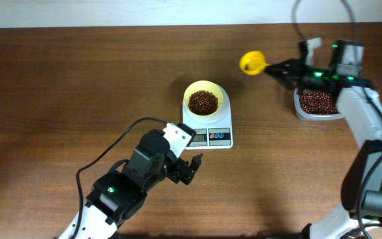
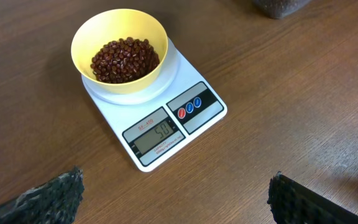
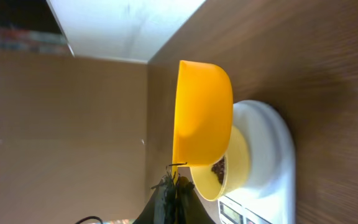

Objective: Scoop item into bowl and weigh 50g on scale
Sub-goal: 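Move the scoop with the right gripper back to the bean tub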

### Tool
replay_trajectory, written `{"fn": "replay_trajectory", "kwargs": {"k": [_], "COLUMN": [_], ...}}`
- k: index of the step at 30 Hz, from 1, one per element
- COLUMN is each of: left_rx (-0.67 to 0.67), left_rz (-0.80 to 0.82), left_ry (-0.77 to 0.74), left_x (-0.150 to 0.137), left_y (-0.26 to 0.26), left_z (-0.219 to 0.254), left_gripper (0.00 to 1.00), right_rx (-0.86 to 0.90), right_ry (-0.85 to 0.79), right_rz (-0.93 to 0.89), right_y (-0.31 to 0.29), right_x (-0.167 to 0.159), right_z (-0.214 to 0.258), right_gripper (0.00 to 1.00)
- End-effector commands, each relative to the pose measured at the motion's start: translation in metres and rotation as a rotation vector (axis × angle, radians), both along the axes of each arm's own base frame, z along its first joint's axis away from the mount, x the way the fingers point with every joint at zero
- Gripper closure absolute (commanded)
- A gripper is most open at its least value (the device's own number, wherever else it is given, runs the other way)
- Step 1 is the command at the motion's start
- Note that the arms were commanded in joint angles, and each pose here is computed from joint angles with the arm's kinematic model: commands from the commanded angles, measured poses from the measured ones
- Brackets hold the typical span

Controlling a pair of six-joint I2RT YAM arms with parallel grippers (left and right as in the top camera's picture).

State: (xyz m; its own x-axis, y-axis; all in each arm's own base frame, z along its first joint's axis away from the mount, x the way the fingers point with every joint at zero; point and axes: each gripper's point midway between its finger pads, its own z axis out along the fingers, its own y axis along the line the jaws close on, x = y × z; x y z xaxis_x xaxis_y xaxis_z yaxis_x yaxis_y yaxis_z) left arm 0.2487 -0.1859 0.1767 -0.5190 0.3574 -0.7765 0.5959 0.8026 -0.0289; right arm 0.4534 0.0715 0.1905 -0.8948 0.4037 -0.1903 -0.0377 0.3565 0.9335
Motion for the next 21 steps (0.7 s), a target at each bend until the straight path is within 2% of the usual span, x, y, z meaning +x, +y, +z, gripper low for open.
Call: {"fn": "replay_trajectory", "kwargs": {"k": [1,8,12,15,21], "left_rx": [0.004,0.005,0.004,0.004,0.005], "left_rz": [-0.015,-0.015,-0.015,-0.015,-0.015], "left_ry": [-0.003,-0.003,-0.003,-0.003,-0.003], "left_x": [-0.001,-0.001,-0.001,-0.001,-0.001], "left_y": [-0.001,-0.001,-0.001,-0.001,-0.001], "left_z": [-0.001,-0.001,-0.001,-0.001,-0.001], "left_gripper": [0.01,0.01,0.01,0.01,0.01], "right_rx": [0.026,-0.111,-0.279,-0.484,-0.756], "right_ry": [-0.029,-0.030,-0.103,-0.097,-0.138], "right_rz": [-0.058,-0.225,-0.202,-0.183,-0.099], "right_y": [-0.054,-0.146,-0.160,-0.178,-0.201], "right_x": [-0.012,-0.065,-0.071,-0.074,-0.079], "right_z": [0.008,0.004,-0.008,-0.031,-0.052], "right_gripper": [0.96,0.96,0.96,0.96,0.96]}}
